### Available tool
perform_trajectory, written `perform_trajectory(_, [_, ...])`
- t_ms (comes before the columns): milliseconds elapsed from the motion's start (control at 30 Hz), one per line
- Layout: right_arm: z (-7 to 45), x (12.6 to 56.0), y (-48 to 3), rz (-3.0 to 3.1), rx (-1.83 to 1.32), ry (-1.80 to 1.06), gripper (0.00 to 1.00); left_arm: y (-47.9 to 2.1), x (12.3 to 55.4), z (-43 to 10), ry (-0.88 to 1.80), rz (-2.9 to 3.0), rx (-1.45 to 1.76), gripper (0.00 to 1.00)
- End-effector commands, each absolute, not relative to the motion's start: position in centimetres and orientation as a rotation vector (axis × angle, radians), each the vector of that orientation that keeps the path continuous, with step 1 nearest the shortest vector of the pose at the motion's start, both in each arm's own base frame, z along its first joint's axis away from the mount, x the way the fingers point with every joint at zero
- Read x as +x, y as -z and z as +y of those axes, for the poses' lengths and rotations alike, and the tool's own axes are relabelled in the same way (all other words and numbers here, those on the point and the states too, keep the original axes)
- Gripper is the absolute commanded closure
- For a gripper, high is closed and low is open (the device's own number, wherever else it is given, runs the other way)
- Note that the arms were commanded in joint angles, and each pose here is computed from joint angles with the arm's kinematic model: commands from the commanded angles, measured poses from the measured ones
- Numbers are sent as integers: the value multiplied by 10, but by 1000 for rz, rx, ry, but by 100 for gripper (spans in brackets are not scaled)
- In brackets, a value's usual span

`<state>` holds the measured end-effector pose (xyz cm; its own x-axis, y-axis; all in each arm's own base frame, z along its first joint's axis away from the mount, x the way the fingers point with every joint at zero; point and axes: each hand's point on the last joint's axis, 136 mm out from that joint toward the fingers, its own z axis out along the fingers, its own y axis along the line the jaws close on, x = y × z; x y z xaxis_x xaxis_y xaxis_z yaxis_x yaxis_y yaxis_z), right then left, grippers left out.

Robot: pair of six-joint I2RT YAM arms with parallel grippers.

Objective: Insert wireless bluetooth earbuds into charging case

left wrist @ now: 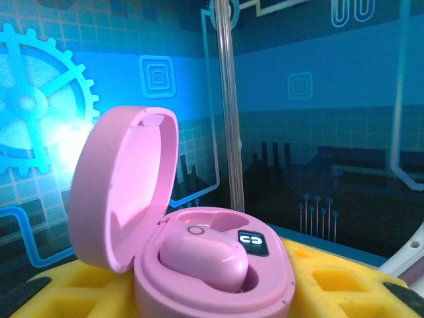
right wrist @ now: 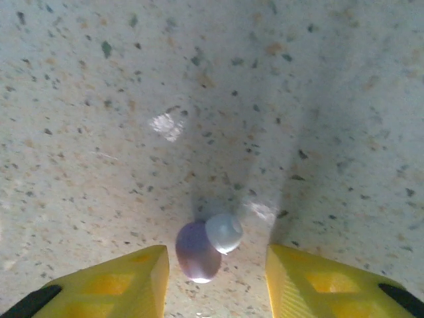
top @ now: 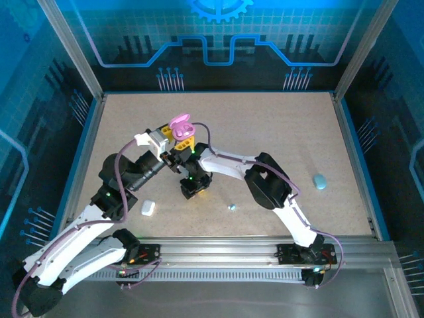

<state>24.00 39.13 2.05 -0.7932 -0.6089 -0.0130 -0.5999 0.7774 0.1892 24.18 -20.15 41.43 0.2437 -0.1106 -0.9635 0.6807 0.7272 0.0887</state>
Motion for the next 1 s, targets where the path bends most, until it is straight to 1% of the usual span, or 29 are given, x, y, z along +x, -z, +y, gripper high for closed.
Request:
perform_trajectory(0, [370, 244, -18, -2927, 1028, 89, 58, -437, 239, -195, 557, 1156, 542, 54])
perform_trajectory(233, [351, 256, -31, -2977, 1047, 11, 59, -436, 241, -199, 563, 1159, 550, 54])
perform_trajectory(367, [334, 272, -30, -3030, 933, 29, 59, -434, 243, -200, 568, 1165, 553, 54])
perform_trajectory(600, [340, 282, -35, -3059, 737, 308, 59, -433, 245, -203, 575, 1167, 554, 54])
perform_trajectory(833, [379, 258, -57, -2917, 566, 758, 58, -434, 244, -201, 572, 1164, 552, 54])
perform_trajectory(900, [385, 252, -58, -2890, 536, 796, 57, -434, 243, -201, 576, 1164, 552, 54])
perform_trajectory(967, [385, 251, -53, -2894, 505, 760, 55, -435, 242, -201, 578, 1161, 549, 54])
